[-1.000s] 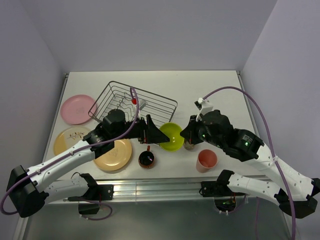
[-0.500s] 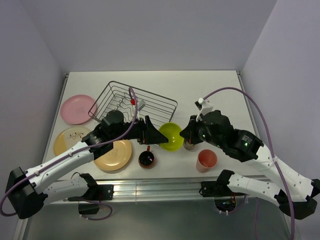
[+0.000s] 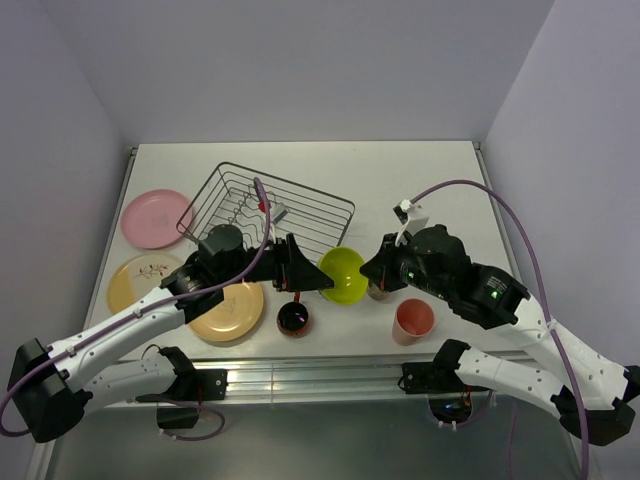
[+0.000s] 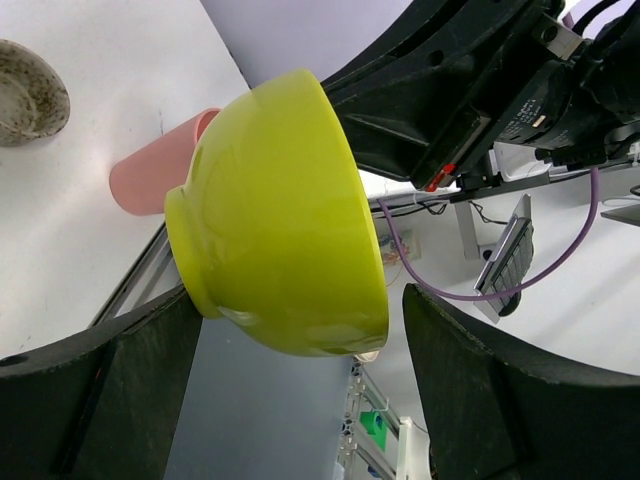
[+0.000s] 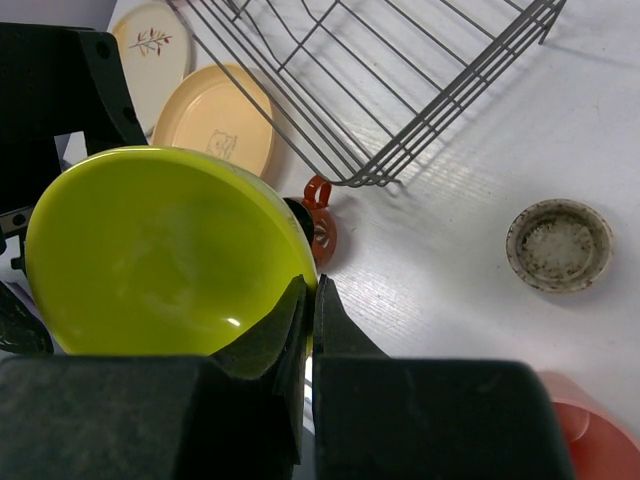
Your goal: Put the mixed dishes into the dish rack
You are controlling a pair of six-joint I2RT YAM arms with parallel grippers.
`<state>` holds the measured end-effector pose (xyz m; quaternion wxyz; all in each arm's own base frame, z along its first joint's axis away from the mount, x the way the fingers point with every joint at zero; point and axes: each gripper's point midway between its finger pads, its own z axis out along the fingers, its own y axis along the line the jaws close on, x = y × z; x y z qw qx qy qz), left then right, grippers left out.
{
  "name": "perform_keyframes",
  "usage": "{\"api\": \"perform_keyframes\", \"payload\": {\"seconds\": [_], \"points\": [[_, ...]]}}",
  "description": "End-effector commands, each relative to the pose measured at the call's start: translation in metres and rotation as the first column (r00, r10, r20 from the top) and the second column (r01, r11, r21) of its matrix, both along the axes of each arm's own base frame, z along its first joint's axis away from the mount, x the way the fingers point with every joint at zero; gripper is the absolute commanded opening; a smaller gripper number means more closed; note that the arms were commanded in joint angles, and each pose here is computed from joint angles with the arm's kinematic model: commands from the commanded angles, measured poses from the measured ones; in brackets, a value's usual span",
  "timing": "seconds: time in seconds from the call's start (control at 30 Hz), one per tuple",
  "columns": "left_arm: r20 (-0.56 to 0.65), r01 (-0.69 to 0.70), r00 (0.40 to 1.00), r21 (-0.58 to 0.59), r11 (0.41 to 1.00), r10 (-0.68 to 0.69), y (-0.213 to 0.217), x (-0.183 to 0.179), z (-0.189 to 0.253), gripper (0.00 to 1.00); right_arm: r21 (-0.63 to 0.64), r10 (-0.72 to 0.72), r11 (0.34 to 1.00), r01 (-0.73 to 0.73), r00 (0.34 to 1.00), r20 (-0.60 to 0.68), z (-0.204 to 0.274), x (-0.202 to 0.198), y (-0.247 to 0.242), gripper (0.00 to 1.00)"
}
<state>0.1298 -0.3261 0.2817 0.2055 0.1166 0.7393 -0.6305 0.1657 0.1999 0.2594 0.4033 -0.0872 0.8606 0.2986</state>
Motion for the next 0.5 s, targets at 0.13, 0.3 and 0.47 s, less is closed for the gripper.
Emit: {"api": "perform_keyframes", "payload": {"seconds": [0.13,0.3,0.47], "points": [[0.093,0.068,0.994,-0.136,0.988,-0.056,0.0055,-0.0161,0.0437,0.85,0.057,-0.022,0.998,0.019,0.999,0.048,0.0129,0.0072,0.0012,0.0],[0.096,0.064,0.994,-0.145,0.987,-0.051,0.0081,-0.0151,0.046,0.83,0.062,-0.022,0.998,0.019,0.998,0.051,0.0124,0.005,-0.0014,0.0],[0.091,0.068,0.994,-0.153,0.986,-0.055,0.0077,-0.0141,0.0454,0.79,0.06,-0.022,0.998,0.019,0.998,0.051,0.0119,0.0058,-0.0006,0.0]]}}
